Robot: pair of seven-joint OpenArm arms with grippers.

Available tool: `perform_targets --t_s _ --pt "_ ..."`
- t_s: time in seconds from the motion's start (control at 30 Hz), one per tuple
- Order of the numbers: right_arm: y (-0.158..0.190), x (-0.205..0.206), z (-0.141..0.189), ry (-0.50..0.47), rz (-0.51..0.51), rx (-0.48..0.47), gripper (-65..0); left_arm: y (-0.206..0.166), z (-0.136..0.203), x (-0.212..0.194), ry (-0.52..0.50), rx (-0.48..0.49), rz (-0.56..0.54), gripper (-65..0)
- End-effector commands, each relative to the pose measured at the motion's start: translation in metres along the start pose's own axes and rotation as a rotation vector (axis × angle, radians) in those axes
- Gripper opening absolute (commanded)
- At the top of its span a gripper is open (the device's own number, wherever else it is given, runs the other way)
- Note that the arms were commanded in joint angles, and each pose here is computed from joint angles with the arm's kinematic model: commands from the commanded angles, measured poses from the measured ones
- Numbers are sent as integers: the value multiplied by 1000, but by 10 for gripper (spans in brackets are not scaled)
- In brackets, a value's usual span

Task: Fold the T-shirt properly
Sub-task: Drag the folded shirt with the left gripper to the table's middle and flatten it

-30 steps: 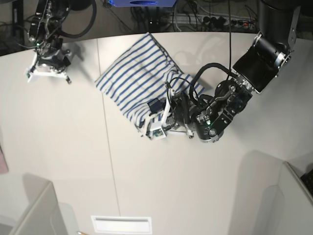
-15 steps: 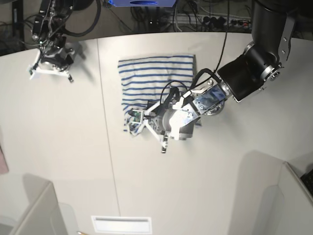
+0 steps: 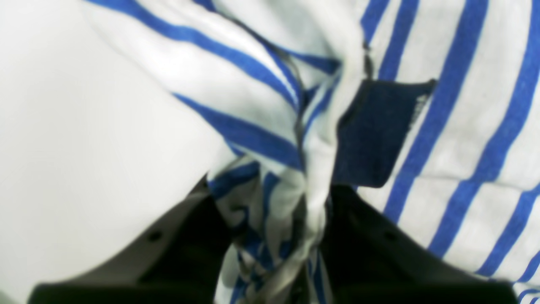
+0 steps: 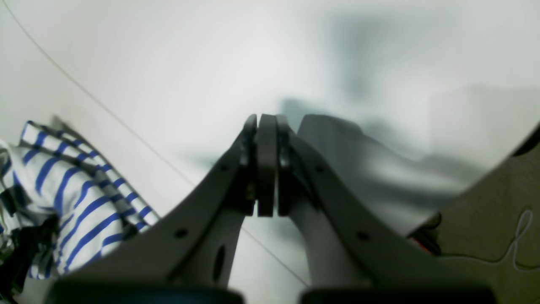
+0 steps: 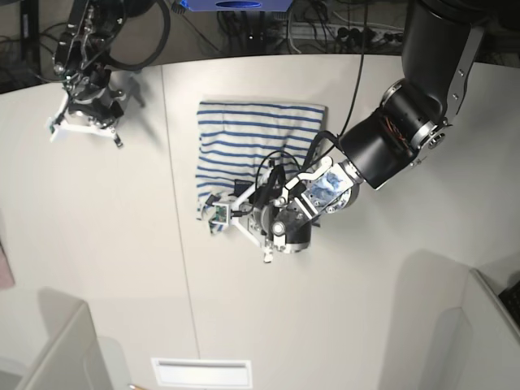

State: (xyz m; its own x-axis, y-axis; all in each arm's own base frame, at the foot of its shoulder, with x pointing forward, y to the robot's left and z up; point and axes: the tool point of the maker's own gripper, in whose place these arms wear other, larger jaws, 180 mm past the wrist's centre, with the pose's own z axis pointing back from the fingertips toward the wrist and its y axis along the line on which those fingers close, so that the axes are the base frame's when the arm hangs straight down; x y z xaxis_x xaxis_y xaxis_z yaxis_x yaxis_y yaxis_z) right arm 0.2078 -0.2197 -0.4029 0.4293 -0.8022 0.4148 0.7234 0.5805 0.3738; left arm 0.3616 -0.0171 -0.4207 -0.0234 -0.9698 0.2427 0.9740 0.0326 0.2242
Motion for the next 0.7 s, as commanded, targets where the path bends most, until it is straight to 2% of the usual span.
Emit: perform_targets --t_s 0.0,0.5,0.53,0.67 --pt "8 12 3 -39 10 20 -650 9 1 -7 47 30 -4 -650" --pt "12 13 2 -42 12 28 -650 27 16 10 14 83 -39 -650" --pt "13 12 2 -39 20 30 -650 33 20 12 11 96 -42 -629" --pt "20 8 1 -26 53 44 -650 50 31 14 -28 128 13 -281"
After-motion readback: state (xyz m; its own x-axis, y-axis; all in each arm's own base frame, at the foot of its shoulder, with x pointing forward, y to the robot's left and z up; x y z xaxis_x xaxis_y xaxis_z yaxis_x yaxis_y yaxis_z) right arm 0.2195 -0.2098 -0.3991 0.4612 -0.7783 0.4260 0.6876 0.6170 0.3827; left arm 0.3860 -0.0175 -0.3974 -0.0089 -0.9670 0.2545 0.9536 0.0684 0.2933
